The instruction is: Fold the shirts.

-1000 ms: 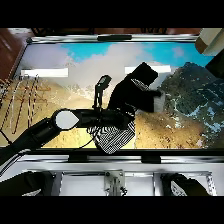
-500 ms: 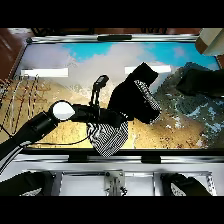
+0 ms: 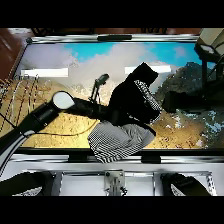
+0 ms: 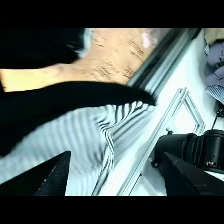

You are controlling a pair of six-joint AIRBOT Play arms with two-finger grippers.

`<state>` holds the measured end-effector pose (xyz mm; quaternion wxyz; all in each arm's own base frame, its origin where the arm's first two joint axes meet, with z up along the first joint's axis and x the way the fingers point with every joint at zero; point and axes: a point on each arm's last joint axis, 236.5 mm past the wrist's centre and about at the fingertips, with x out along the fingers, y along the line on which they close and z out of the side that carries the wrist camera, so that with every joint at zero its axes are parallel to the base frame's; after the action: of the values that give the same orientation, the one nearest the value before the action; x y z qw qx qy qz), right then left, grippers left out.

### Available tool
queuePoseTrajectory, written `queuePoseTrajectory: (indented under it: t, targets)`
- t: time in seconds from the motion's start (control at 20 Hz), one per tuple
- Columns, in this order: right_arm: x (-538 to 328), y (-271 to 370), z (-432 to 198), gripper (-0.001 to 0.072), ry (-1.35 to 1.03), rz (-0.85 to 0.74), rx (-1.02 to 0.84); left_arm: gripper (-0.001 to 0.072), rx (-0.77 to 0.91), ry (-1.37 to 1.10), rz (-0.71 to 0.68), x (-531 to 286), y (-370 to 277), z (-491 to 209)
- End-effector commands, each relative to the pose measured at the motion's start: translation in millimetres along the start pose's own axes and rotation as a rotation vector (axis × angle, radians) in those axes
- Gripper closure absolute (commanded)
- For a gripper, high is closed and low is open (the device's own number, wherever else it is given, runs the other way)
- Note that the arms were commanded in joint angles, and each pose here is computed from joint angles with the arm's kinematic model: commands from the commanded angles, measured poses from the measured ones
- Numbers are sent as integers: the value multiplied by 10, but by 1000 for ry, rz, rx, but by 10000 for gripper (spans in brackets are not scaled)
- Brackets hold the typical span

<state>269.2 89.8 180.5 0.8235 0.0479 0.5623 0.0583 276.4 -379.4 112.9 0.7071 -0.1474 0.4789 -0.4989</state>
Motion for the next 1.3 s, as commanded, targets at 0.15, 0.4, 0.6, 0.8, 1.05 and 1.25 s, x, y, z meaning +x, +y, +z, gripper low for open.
queuePoseTrajectory:
  t: [0.15, 0.4, 0.6, 0.8, 1.05, 1.25]
  targets:
    - [865, -184, -361, 124, 77, -45, 59, -4, -157, -35, 192, -1202, 1089, 204]
    - [1683, 49, -755, 46, 262, 57, 96, -4, -282, 54, 297, -1315, 1619, -166]
    - [2009, 5, -913, 46, 381, 35, 51, -4, -330, 153, 265, -795, 1704, -500]
    - [2197, -25, -1135, 46, 510, 38, -26, -4, -353, 127, 230, -195, 1672, -432]
    - [2189, -74, -1298, 46, 597, 58, -146, -3, -423, 151, 182, 277, 1691, -550]
    - [2227, -77, -1383, 46, 645, 70, -173, 17, -485, 93, 87, 466, 1651, -428]
